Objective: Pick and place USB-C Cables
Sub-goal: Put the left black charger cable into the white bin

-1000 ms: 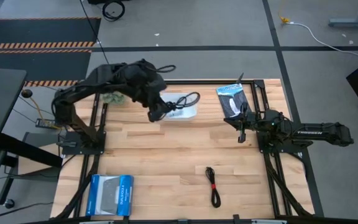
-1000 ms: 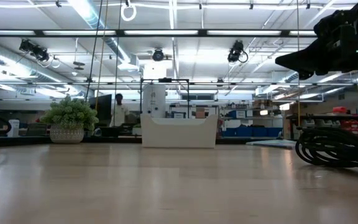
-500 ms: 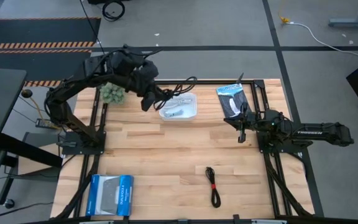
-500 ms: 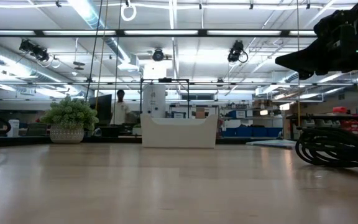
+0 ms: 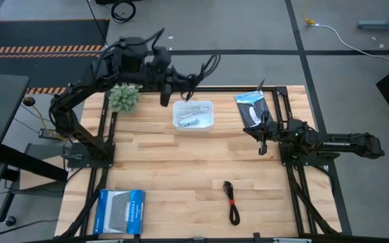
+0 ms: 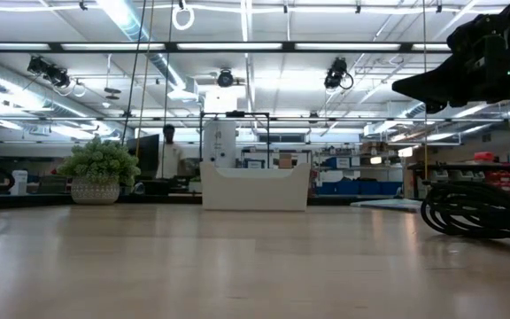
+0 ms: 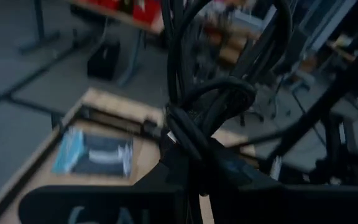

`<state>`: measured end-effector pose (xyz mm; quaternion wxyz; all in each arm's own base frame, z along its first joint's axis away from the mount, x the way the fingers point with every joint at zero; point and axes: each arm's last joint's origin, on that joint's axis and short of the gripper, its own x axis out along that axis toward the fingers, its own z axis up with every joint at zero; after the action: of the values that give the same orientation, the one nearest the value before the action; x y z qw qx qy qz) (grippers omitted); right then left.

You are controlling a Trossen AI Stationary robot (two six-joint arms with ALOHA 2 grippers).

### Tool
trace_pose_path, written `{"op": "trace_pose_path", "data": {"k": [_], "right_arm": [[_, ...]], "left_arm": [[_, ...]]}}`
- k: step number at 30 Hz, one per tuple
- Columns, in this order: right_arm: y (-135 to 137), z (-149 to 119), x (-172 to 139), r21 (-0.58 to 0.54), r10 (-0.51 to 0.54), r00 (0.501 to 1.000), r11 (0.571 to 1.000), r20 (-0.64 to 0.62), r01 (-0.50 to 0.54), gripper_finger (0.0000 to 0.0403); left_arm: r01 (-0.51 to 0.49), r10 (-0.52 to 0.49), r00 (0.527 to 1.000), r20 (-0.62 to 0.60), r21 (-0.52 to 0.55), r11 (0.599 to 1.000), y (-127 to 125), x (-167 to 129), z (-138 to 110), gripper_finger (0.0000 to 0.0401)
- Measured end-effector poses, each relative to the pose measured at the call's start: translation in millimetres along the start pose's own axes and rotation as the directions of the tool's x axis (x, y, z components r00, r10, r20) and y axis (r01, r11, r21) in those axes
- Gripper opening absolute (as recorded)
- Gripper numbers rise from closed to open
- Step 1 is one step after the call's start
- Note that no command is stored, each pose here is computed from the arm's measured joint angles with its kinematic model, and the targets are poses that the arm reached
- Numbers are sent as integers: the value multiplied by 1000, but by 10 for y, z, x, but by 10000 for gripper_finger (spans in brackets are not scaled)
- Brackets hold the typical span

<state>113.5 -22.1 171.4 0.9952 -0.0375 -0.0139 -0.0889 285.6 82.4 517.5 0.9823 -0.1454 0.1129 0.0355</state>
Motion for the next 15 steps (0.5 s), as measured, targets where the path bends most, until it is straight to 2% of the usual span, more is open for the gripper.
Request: {"op": "trace_pose_path", "data": {"k": [9, 15], "right_arm": [[0, 0, 0, 0, 0, 1000, 1000, 0, 0, 20], [0, 0, 0, 0, 0, 1000, 1000, 0, 0, 20]], "left_arm": [[-91, 58, 972, 226, 137, 986, -15, -18, 203, 37], [-125, 21, 915, 402, 234, 964, -70, -70, 369, 37]]}}
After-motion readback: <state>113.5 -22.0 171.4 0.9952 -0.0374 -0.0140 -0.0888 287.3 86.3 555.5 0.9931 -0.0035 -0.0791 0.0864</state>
